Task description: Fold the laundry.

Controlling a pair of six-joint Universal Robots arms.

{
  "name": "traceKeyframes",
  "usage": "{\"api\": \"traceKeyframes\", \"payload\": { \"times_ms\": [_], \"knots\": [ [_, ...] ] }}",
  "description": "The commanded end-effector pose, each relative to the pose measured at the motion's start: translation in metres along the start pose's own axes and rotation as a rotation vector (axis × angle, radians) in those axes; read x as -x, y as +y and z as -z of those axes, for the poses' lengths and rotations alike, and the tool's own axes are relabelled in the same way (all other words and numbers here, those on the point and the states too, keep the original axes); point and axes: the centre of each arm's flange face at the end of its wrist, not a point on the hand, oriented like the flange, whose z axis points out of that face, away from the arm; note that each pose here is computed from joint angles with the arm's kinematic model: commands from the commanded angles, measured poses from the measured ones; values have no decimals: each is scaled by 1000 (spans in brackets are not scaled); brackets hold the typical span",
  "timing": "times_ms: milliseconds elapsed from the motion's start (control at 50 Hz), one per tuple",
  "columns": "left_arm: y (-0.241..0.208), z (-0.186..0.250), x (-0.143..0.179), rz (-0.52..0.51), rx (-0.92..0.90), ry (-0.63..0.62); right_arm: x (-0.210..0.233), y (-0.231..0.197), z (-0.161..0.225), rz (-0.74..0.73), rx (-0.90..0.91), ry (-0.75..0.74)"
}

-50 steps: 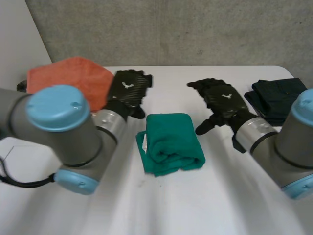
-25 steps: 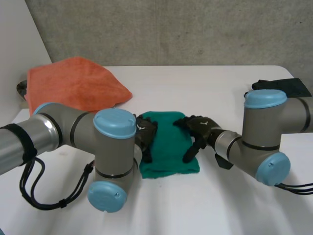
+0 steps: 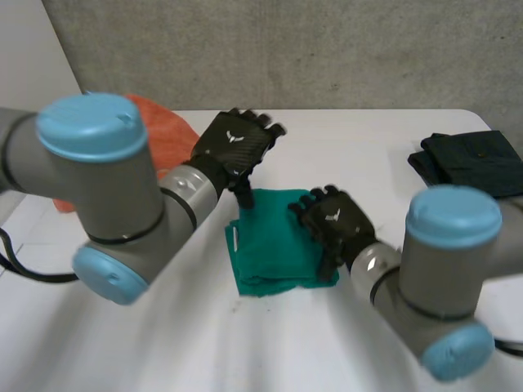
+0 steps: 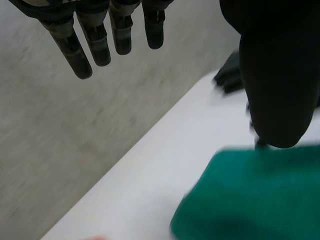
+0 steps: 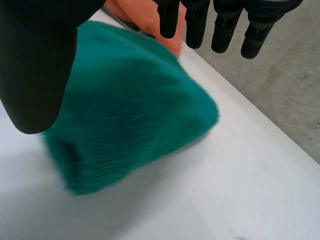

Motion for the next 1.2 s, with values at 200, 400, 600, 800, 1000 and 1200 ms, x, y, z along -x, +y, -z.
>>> {"api": "traceKeyframes", "payload": {
  "times_ms": [200, 400, 600, 800, 1000, 1200],
  "knots": [
    [-3, 1, -5, 119, -44, 238, 34, 42, -15, 20, -47, -19],
    [-3, 2, -5, 117, -44, 238, 29, 34, -32, 28, -110, 7],
    [-4, 2, -4, 117, -47, 234, 26, 30, -45, 29, -131, 16],
    [-4, 2, -3, 117, -45, 222, 17, 19, -63, 27, -184, 48],
    [-13, 1, 13, 108, -69, 158, -73, -48, -78, 41, -401, 237],
    [-27, 3, 13, 96, -115, 148, -240, -48, -77, 6, -577, 432]
  ]
}}
